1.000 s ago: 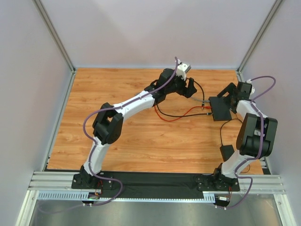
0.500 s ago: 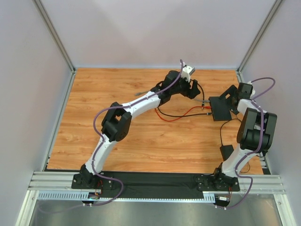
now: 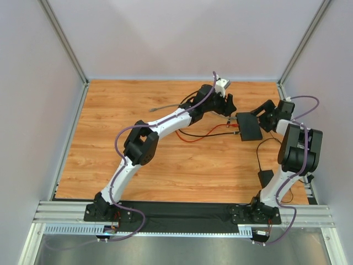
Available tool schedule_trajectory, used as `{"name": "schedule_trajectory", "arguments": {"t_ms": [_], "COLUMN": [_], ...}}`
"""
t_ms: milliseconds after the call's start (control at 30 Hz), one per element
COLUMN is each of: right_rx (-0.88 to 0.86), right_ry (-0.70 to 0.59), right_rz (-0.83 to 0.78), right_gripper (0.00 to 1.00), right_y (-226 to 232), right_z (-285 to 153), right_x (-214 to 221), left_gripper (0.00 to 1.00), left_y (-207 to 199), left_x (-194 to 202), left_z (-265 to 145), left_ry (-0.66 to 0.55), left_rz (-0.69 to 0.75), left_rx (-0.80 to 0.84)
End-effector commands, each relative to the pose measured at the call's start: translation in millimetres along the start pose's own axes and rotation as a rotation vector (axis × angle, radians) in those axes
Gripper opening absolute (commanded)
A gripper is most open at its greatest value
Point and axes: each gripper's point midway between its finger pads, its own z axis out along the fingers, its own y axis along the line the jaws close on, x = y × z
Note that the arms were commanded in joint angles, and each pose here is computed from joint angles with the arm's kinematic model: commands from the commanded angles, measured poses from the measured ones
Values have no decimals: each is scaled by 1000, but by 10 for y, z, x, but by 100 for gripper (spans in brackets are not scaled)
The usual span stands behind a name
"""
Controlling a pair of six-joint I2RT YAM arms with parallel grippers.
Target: Pull the plug from the switch port
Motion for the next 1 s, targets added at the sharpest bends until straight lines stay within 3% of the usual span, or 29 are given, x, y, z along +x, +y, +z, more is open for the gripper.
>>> {"name": "schedule_trajectory", "arguments": {"t_ms": [0, 133, 433, 567, 700, 967], "right_rx": [-169, -228, -172, -187, -208, -173], "right_ry": [46, 90, -5, 15, 28, -16], "right_rz": [35, 72, 196, 231, 249, 229], "right_gripper": [82, 80, 80, 78, 74, 72], "right_y": [348, 431, 142, 135, 154, 117], "right_z": [54, 120, 15, 66, 96, 43], "right_x": [114, 204, 4, 30, 46, -34], "left_gripper": [69, 63, 62, 61, 48, 35], "left_y": [-93, -123, -274, -310, -369, -398], "left_x": [-110, -85, 52, 171, 301, 585], "left_z": [26, 68, 194, 247, 306, 403], "left_ry": [-21, -21, -15, 3, 32, 79], "left_rz": [-20, -32, -24, -13, -3, -72], "left_rx": [22, 42, 109, 97, 99, 112]}}
